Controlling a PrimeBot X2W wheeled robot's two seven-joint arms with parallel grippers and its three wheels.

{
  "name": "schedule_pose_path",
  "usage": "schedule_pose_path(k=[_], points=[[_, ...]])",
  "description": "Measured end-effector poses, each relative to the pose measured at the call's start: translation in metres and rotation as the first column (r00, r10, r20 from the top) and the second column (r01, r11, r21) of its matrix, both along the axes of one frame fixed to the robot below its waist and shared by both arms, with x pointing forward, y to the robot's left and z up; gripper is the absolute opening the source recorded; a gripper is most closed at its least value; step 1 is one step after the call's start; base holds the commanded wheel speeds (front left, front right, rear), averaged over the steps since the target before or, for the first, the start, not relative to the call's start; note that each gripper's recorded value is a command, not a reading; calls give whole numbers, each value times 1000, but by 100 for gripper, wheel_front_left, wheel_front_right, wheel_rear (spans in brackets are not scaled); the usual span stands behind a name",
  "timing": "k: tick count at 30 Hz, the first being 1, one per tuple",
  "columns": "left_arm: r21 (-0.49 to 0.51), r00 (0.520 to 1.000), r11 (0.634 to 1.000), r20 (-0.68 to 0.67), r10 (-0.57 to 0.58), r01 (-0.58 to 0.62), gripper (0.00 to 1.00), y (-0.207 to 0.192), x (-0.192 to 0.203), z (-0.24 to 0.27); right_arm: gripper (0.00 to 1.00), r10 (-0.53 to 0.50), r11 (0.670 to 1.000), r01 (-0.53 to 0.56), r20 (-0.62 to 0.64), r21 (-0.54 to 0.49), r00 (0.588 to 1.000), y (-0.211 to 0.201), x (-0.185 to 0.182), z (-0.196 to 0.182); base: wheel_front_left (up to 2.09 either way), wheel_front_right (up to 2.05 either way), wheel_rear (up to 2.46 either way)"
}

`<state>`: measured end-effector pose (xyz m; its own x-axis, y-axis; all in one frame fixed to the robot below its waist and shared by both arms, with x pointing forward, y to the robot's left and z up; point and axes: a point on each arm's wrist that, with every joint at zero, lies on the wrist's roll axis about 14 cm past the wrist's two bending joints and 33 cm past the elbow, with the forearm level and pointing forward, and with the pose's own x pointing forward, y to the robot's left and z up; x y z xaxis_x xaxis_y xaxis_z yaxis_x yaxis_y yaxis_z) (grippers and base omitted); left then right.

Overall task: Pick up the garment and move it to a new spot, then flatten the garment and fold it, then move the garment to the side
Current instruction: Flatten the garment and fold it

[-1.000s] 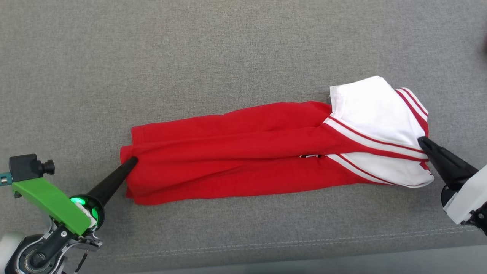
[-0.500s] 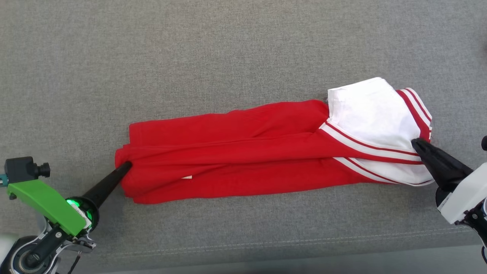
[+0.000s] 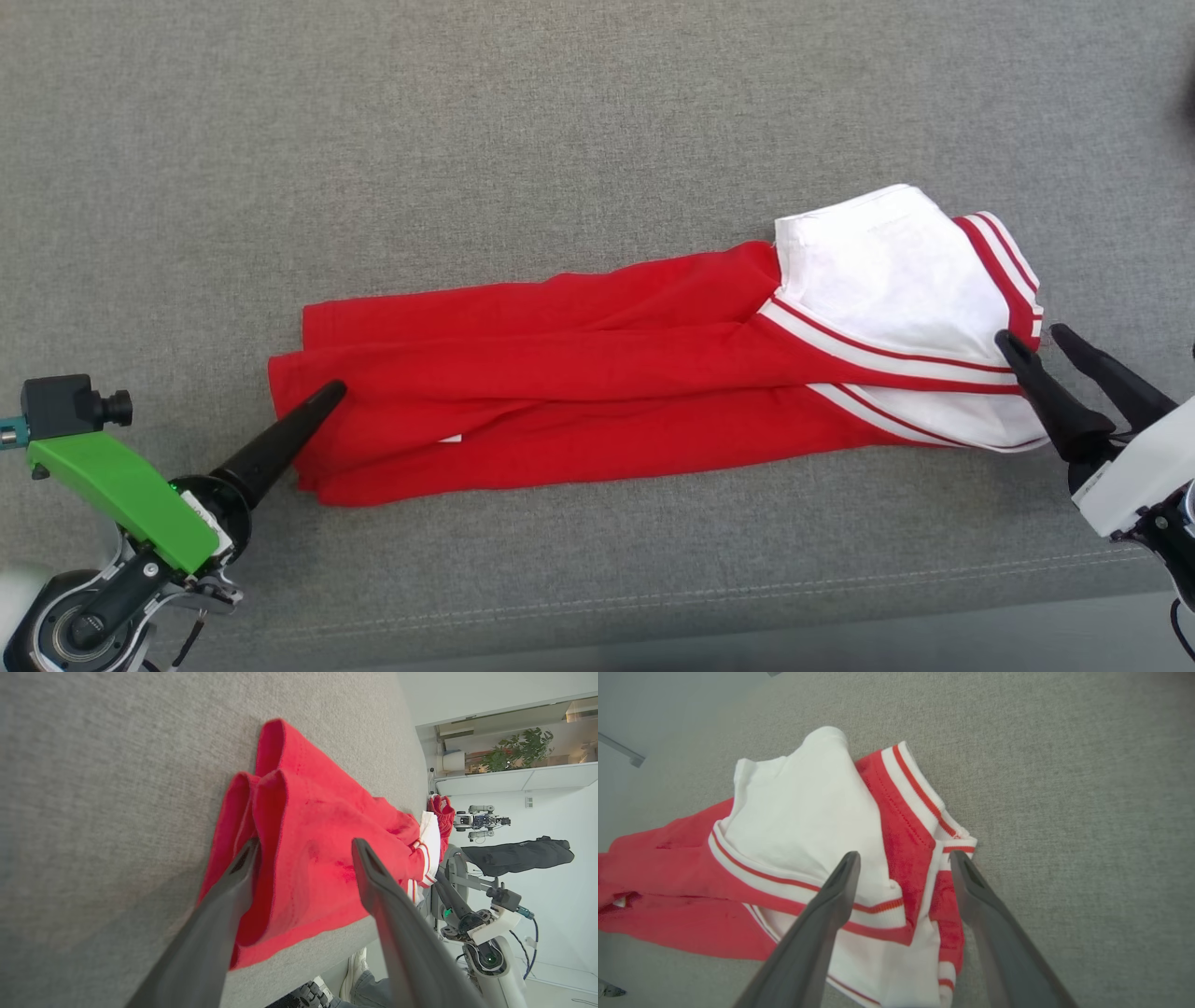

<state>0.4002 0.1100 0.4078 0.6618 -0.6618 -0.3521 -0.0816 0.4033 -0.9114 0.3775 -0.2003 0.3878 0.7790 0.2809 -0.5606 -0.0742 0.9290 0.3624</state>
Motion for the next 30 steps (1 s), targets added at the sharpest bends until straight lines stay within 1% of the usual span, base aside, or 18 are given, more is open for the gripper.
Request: schedule_pose_path(k=[2,4,6,9,12,16,18,21,23,25,28,30], points=[[-2,1000,1000,2,-4,4,100,-1,0,1,100,-43,999,43,20,4,999,-6,3,3,0,0,0],[-4,1000,1000,8,-5,5,100,-2,1,2,100,-87,996,86,35,30,996,-9,5,6,0,0,0],[-3,1000,1000,16,1,0,100,-1,2,4,100,-110,992,108,34,62,993,-6,3,6,0,0,0],[9,998,1000,47,30,-30,100,5,8,10,100,-150,986,146,41,77,988,-8,-1,8,0,0,0],[88,995,995,94,37,-46,100,15,8,9,100,-198,978,192,64,83,978,-14,-5,13,0,0,0],[118,990,989,121,70,-85,100,20,0,10,100,-275,957,265,77,122,958,-21,-17,19,0,0,0],[124,987,986,130,94,-110,100,22,-5,11,100,-320,940,308,64,149,945,-23,-27,19,0,0,0],[135,984,982,138,110,-129,100,19,-12,12,100,-396,901,380,36,208,918,-26,-42,18,0,0,0],[138,981,980,153,123,-145,100,17,-14,14,100,-421,888,407,19,215,907,-28,-51,15,0,0,0],[120,976,977,151,159,-178,100,13,-16,15,100,-454,867,441,3,232,891,-30,-56,11,0,0,0],[123,978,978,146,149,-167,100,4,-27,13,100,-482,845,469,-14,255,876,-30,-58,7,0,0,0],[144,977,976,163,140,-164,100,-1,-31,13,100,-499,829,485,-25,277,866,-29,-58,4,0,0,0]])
